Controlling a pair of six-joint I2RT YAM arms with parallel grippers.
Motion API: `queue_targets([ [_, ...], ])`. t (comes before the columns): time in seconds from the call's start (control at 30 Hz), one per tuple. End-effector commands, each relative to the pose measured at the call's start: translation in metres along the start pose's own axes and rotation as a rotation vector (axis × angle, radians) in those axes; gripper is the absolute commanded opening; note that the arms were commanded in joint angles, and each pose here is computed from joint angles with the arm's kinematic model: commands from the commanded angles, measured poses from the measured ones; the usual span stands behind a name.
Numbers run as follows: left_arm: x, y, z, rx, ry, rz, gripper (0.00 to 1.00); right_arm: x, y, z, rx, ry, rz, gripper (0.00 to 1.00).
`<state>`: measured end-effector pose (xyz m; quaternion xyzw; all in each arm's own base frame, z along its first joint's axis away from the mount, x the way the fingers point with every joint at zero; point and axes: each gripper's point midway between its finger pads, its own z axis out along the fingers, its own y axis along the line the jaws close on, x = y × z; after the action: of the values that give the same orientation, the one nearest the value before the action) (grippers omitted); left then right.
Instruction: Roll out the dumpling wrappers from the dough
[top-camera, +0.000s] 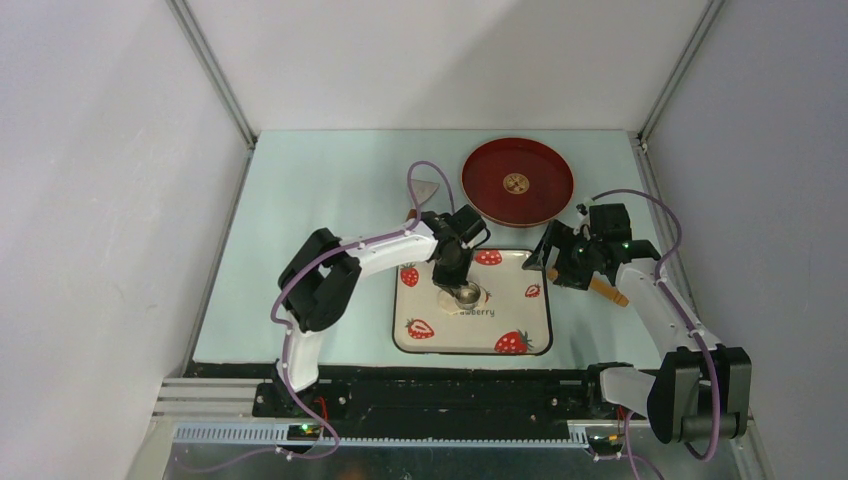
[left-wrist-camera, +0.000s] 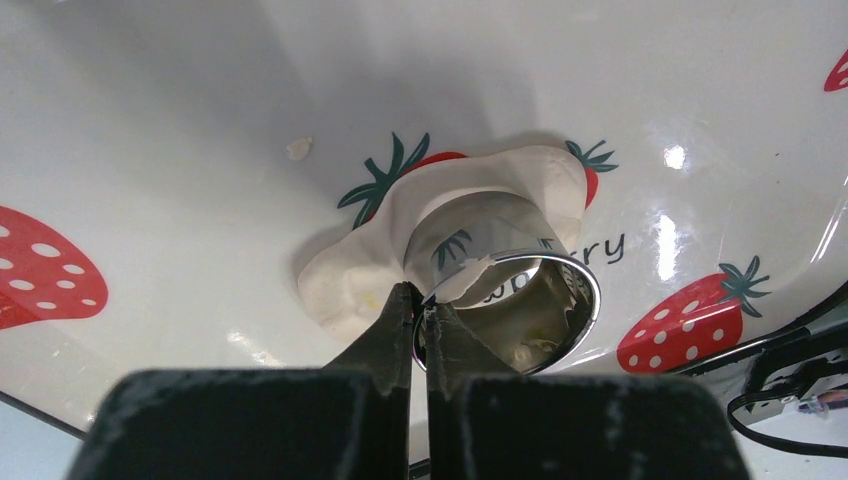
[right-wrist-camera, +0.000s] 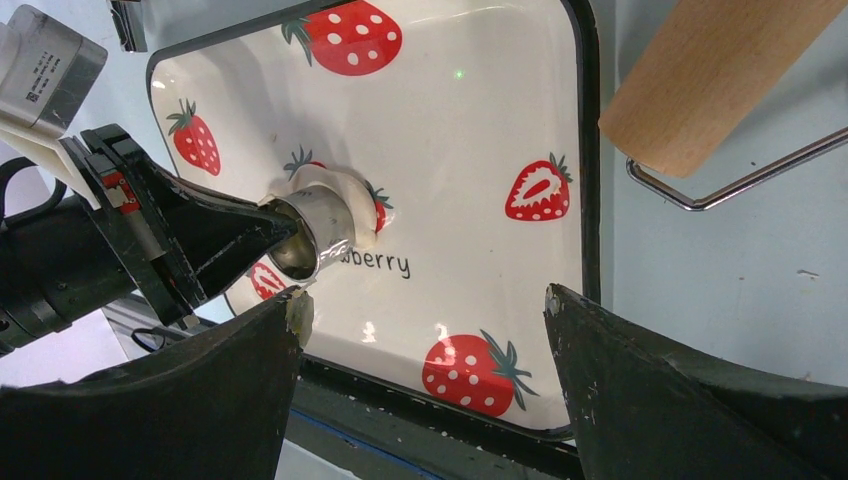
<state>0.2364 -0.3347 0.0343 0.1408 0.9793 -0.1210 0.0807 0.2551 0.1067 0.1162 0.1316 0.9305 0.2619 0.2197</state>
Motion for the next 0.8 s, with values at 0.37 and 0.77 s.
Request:
queue_targets([
  [0.37,-0.021,-0.011,-0.028,0.06,-0.074,0.012,0.0,-0.007,0.011,-0.002,-0.013,-0.009,-0.041,0.92],
  [0.77,-0.019,-0.011,-0.033,0.061,-0.084,0.014,0.0,-0.005,0.012,0.0,-0.009,0.0,-0.049,0.92],
])
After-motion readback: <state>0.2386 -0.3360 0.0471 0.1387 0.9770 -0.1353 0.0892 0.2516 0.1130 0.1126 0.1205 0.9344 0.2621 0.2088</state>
